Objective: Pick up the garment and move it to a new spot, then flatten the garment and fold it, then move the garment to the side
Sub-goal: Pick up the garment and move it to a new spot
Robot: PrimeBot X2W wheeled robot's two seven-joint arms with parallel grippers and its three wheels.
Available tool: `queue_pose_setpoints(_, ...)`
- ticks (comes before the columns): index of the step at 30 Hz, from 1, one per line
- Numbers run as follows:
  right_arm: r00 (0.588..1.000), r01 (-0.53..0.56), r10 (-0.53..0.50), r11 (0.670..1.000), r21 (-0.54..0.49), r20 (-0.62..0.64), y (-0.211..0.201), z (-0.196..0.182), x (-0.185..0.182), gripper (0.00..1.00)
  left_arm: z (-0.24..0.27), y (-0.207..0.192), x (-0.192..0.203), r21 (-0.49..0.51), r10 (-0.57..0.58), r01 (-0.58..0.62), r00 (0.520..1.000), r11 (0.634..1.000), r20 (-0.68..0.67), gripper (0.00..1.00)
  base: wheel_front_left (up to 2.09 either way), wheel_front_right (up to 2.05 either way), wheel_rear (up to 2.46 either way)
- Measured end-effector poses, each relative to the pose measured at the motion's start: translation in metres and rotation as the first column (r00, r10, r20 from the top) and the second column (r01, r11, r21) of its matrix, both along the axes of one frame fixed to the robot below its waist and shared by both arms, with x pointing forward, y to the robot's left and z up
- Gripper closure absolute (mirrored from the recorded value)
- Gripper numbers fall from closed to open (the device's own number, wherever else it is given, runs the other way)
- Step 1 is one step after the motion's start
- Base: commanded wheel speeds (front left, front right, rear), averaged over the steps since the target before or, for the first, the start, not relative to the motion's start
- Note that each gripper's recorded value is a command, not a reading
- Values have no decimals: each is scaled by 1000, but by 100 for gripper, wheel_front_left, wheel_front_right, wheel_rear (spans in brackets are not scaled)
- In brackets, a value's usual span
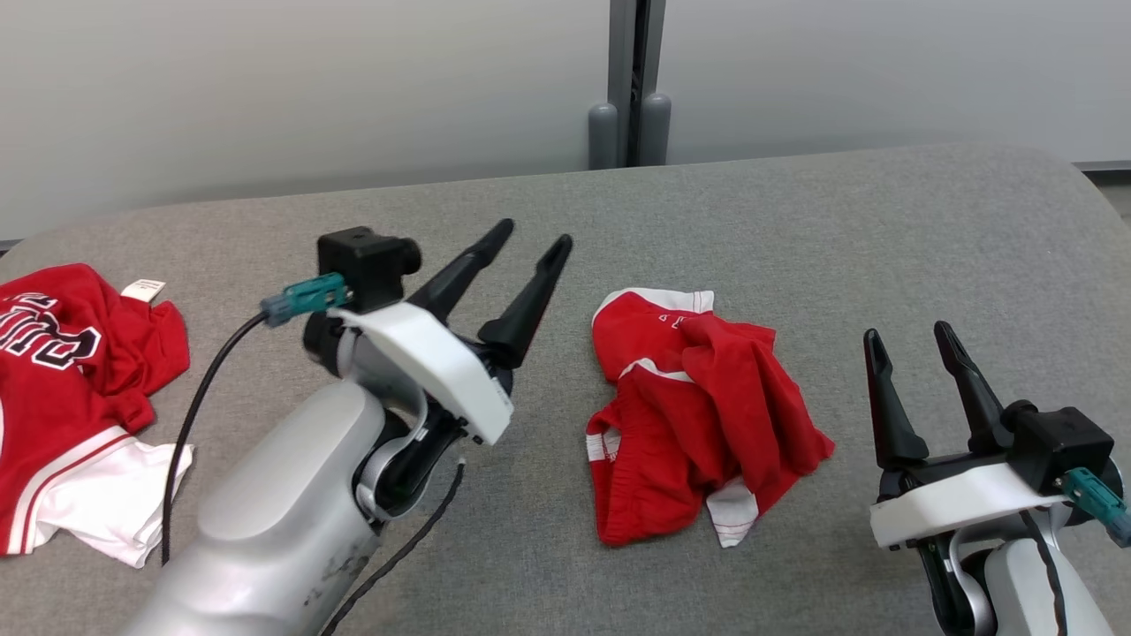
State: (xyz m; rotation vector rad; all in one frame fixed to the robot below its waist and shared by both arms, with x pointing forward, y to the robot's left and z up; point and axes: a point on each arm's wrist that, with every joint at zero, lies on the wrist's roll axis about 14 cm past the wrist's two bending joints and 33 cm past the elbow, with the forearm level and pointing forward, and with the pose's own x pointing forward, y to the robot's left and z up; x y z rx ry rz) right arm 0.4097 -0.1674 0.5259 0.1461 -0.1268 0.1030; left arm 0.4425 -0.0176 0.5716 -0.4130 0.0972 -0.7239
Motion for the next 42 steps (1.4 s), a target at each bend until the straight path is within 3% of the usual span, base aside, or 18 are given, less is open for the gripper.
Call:
queue_pose_setpoints(8,999,-29,29,1000,2,37,10,12,-1,0,-4,80,4,36,263,-267,961,963,90,0,0,0,0)
queue_pose_setpoints(17,996,-48,48,999,0,76,17,23,-9,0,-3,162,-14,49,531,-544,833,838,156,0,0,0,0)
queue_pose_setpoints(27,998,-31,31,1000,5,59,12,16,-21,0,-19,201,-48,58,664,-682,726,729,179,0,0,0,0)
queue_pose_setpoints(32,998,-22,21,1000,6,63,9,17,-23,0,-34,202,-63,72,687,-702,709,708,162,0,0,0,0)
queue_pose_setpoints(42,998,-27,27,1000,7,51,11,13,-25,0,-45,195,-72,73,677,-690,721,720,149,0,0,0,0)
